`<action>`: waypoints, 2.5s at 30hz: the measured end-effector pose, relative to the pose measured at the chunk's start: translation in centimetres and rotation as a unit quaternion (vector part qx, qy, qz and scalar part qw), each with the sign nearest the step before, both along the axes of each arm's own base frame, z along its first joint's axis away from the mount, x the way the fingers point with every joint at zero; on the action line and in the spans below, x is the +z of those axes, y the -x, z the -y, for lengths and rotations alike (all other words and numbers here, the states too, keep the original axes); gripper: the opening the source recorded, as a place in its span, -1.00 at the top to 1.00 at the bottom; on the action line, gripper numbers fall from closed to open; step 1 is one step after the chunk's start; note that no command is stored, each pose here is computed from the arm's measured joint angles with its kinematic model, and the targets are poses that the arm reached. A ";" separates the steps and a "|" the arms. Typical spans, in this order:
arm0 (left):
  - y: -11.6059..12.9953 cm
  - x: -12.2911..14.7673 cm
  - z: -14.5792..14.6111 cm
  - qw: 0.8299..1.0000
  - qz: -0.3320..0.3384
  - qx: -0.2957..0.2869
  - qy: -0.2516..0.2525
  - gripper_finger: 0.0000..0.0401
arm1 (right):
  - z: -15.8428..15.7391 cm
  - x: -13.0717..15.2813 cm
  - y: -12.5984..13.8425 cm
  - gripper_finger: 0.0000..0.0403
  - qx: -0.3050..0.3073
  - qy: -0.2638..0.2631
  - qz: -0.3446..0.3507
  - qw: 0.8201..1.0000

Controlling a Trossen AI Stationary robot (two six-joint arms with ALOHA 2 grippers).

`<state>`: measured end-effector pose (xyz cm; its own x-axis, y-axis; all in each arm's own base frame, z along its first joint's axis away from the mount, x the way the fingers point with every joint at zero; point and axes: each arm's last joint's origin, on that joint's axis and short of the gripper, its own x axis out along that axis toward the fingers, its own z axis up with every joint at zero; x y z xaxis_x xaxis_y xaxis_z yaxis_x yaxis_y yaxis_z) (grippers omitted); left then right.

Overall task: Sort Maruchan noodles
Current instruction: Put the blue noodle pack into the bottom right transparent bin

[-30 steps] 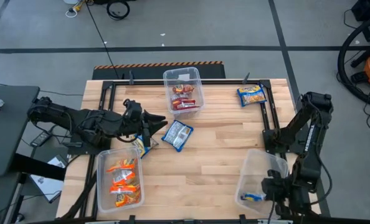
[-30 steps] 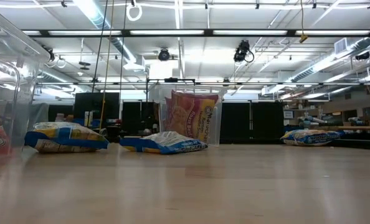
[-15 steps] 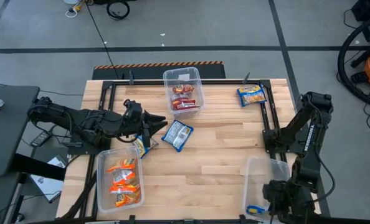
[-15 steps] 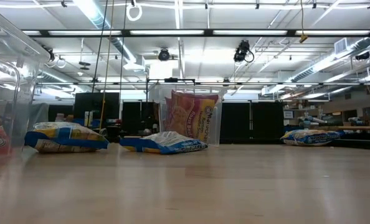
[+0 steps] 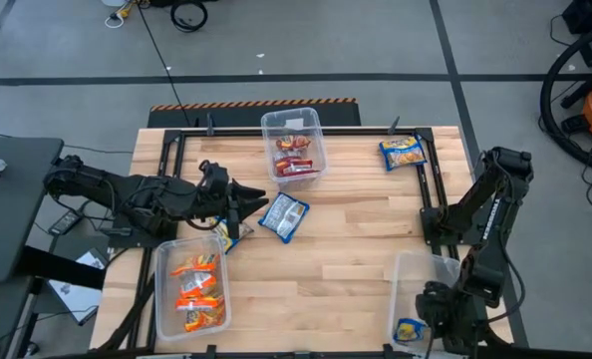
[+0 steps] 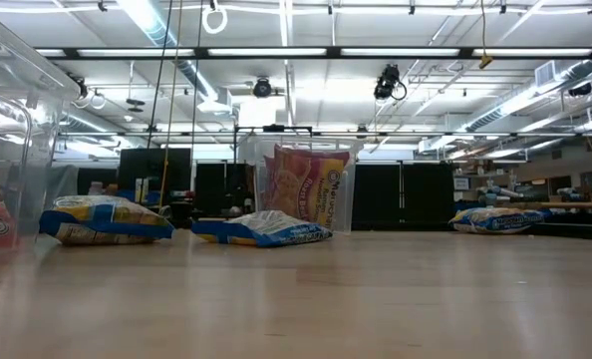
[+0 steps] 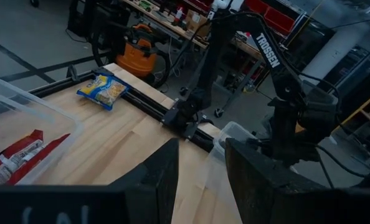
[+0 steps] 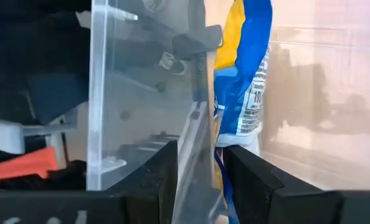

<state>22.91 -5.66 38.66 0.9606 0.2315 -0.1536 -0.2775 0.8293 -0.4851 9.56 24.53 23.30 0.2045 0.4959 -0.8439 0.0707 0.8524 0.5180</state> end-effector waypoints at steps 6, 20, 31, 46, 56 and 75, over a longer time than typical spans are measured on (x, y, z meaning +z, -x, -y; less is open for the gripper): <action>0.0 0.0 0.0 1.000 -0.003 -0.001 -0.006 0.32 | -0.1 0.1 -0.2 0.42 0.056 -0.004 0.018 0.998; 0.0 0.0 0.0 1.000 -0.004 0.000 -0.012 0.32 | 0.7 2.2 -1.2 0.97 -0.060 0.018 -0.033 0.997; 0.0 0.0 0.0 1.000 -0.005 -0.001 -0.018 0.32 | -0.4 1.9 -1.0 0.99 -0.035 0.075 -0.018 0.996; 0.0 0.0 0.0 1.000 -0.004 -0.001 -0.017 0.32 | -4.0 -0.5 -1.3 0.74 0.029 -0.014 -0.048 0.998; 0.0 0.0 0.0 1.000 -0.005 -0.001 -0.017 0.32 | -2.4 1.4 -0.5 0.41 0.035 -0.020 -0.073 0.997; 0.0 0.3 -0.8 1.000 0.005 -0.014 -0.012 0.32 | 9.7 7.5 -3.6 0.48 -0.209 0.096 0.136 0.964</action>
<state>22.90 -4.87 38.97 0.9682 0.2080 -0.1392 -0.2494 0.8479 -0.4678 13.12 14.84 30.84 0.5783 0.1625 -0.7995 0.3121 0.8614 0.4008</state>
